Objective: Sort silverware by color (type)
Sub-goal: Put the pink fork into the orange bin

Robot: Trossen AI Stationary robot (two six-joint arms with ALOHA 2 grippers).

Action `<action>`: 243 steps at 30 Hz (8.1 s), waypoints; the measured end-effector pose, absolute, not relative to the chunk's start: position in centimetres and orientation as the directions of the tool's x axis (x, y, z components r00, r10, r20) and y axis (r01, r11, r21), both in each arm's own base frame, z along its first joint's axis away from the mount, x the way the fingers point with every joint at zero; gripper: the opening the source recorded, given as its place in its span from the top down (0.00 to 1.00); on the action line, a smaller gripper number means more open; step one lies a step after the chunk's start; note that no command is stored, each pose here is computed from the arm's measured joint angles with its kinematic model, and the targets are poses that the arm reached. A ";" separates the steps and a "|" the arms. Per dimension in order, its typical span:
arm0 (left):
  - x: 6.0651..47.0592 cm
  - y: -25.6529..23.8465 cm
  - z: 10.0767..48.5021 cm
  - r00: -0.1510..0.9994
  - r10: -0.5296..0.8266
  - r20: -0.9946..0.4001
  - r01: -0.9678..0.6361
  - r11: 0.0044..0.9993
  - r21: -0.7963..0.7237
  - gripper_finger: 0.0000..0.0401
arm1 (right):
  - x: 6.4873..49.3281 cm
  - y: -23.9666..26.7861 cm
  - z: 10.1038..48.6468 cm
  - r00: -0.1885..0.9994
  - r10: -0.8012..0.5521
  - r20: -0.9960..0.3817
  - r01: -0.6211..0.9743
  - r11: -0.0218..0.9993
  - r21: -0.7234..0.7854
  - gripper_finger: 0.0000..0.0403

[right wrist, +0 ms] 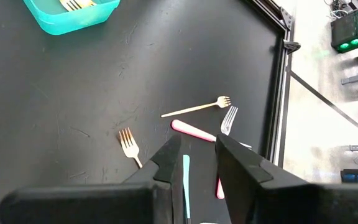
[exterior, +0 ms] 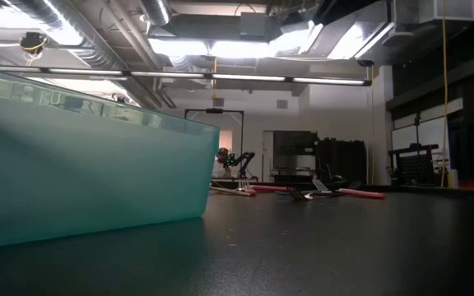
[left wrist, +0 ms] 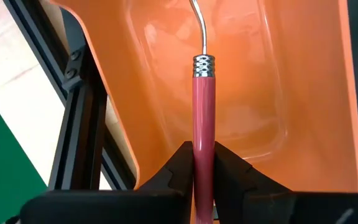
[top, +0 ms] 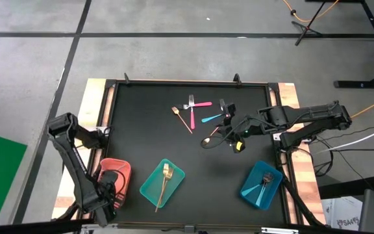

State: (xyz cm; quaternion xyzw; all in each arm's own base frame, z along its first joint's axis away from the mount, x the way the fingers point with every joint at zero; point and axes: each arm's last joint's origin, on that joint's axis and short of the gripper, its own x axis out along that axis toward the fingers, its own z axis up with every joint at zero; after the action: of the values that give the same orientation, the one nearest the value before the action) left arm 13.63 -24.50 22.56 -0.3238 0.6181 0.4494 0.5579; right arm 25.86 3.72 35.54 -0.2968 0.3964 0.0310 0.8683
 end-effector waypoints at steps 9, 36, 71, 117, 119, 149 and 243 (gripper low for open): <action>13.7 -24.5 22.5 -0.169 0.104 -0.980 -0.901 0.387 0.197 0.86 | 25.9 3.7 35.5 0.684 -0.181 -0.707 -0.289 0.822 -0.491 0.79; 14.4 -23.3 28.1 0.005 0.054 -0.999 -0.939 0.344 0.014 0.77 | 25.0 3.4 34.8 0.595 -0.201 -0.778 -0.324 0.826 -0.462 0.79; 25.4 -1.2 33.6 0.303 0.496 -0.814 -0.755 0.646 0.113 0.77 | 21.4 -11.4 21.5 0.411 -0.365 -0.835 0.724 0.687 0.057 0.79; 27.3 1.4 34.2 0.444 0.418 -0.792 -0.675 0.738 0.011 0.77 | 23.8 -13.0 13.5 0.239 -0.270 -0.933 0.767 0.641 0.012 0.80; 27.3 1.4 34.2 0.444 0.417 -0.793 -0.675 0.738 0.011 0.77 | 23.8 -13.0 13.5 0.238 -0.270 -0.933 0.768 0.641 0.011 0.81; 27.3 1.4 34.2 0.444 0.418 -0.793 -0.675 0.738 0.011 0.77 | 24.9 -13.3 14.2 0.335 -0.231 -0.913 0.731 0.675 0.098 0.99; 32.9 2.4 33.1 0.526 0.650 -0.549 -0.690 0.703 0.171 0.56 | 35.0 -8.1 28.3 0.972 -0.206 0.111 0.179 0.959 0.218 0.99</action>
State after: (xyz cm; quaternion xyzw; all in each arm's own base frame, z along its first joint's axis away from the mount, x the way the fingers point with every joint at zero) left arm 32.92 2.37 33.05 -0.0340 0.2997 0.3838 0.8728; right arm 35.01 -8.12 28.28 0.1039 -0.0664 -0.0975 0.9876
